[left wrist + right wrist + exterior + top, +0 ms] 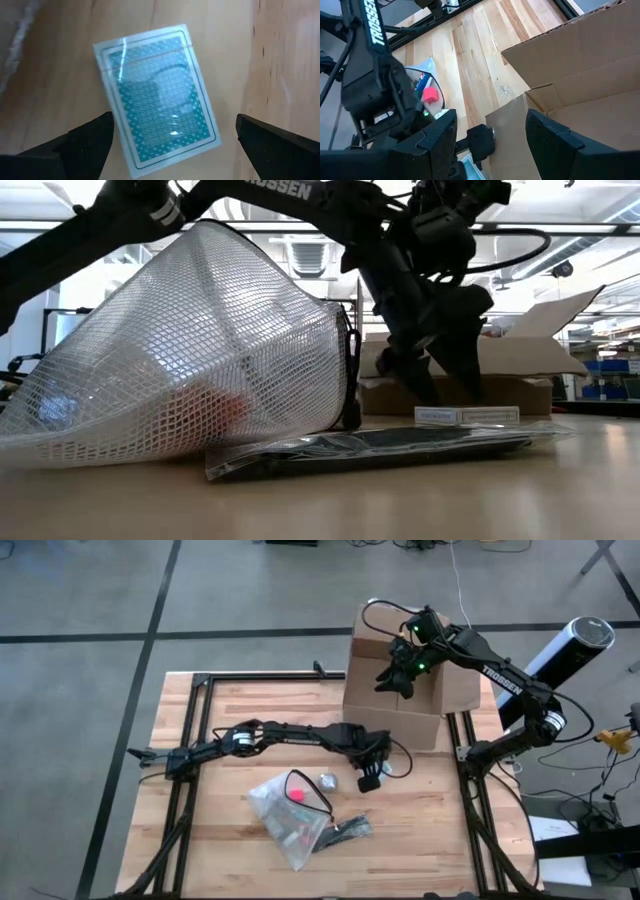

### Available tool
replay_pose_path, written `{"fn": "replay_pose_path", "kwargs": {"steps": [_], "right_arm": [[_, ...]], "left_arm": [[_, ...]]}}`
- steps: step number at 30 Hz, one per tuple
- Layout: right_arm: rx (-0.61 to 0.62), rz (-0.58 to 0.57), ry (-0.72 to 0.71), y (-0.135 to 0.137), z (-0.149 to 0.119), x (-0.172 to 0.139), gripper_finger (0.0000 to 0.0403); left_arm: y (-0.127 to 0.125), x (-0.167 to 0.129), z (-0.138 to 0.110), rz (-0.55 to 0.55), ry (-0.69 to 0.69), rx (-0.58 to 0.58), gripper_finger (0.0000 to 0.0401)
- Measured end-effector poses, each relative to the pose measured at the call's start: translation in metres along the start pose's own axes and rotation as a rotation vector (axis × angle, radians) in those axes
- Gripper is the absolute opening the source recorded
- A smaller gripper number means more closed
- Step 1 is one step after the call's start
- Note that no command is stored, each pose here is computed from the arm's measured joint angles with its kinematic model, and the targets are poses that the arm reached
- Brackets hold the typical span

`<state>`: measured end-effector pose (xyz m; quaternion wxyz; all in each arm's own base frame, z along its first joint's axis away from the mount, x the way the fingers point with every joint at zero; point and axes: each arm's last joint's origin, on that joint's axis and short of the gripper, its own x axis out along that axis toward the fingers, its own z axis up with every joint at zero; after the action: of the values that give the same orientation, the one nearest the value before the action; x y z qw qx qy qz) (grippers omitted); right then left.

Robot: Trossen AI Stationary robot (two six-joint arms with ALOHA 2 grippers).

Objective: Unpack boxes

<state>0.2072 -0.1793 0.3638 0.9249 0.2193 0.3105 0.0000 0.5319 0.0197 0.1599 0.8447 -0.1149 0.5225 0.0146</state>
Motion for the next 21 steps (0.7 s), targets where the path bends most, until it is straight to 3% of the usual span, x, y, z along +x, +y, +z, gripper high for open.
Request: {"fn": "replay_pose_path", "kwargs": {"steps": [12, 19, 21], "right_arm": [[0.010, 0.003, 0.009, 0.000, -0.001, 0.000, 0.0208], [0.018, 0.004, 0.010, 0.000, -0.001, 0.000, 0.0208], [0.018, 0.003, 0.009, 0.000, -0.001, 0.000, 0.0208]], "left_arm": [[0.005, 0.023, -0.025, 0.089, 0.075, -0.090, 0.0385], [0.001, 0.017, -0.010, 0.055, -0.007, -0.048, 0.0280], [0.001, 0.015, -0.007, 0.051, -0.021, -0.040, 0.0276]]}}
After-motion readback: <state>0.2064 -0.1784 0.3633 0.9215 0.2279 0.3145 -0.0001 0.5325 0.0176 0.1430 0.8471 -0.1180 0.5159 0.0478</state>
